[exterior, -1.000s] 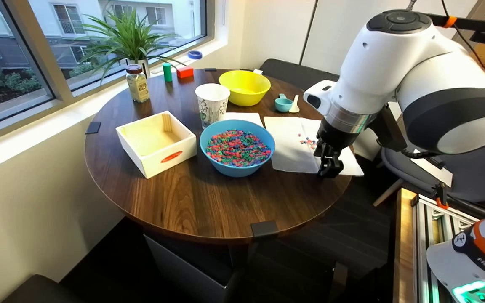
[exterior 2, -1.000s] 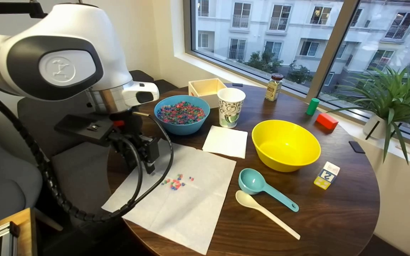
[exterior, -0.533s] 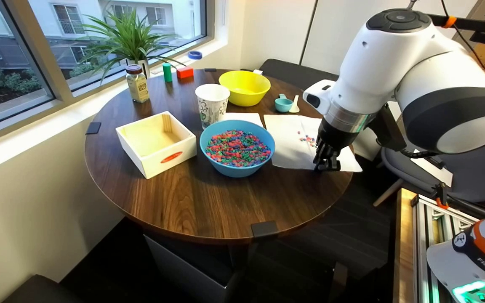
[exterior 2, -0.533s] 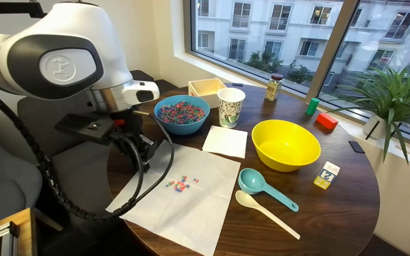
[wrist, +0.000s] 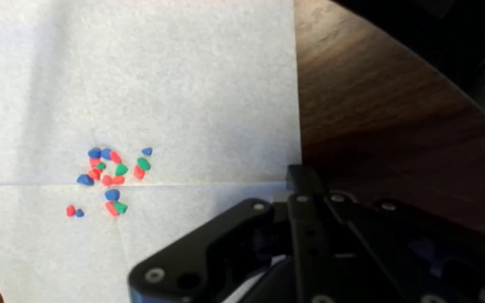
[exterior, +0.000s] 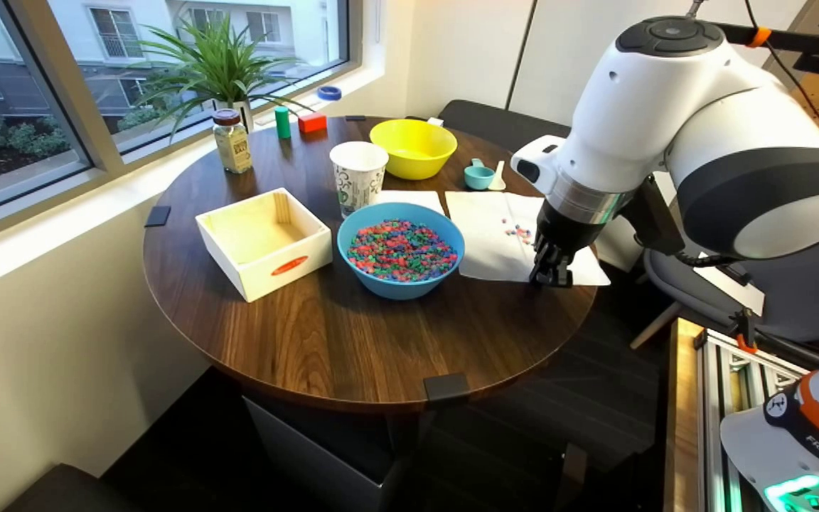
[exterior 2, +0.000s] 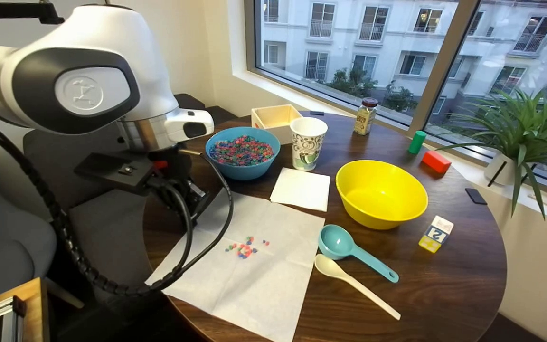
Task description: Pick up some if the substance in the blue bowl and put it on the white paper towel, fold the paper towel into half from left to right
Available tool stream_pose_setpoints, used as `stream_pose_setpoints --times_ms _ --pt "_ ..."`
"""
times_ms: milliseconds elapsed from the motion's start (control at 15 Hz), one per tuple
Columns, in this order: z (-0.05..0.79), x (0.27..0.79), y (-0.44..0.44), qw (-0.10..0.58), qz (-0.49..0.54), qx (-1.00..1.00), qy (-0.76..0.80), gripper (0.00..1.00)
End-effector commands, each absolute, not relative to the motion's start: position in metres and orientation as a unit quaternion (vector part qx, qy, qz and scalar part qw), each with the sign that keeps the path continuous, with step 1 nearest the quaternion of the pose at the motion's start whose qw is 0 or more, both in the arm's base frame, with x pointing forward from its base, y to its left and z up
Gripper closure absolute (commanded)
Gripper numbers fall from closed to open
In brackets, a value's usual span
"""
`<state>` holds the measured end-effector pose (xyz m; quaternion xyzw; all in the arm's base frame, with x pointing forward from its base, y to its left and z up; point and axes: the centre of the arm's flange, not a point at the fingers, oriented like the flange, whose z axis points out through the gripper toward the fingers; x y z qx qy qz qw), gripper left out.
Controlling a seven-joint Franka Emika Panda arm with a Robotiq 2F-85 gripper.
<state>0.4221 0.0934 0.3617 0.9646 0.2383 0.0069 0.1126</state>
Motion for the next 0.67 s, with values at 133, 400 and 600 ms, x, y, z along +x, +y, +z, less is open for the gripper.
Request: stream_pose_setpoints --times_ms 133,400,600 --pt "0.354 0.426 0.091 0.100 0.008 0.964 0.248 1.00" --pt "0.359 0.424 0.091 0.096 0.010 0.963 0.251 1.00" --pt "0.367 0.423 0.090 0.100 0.017 0.963 0.249 1.00"
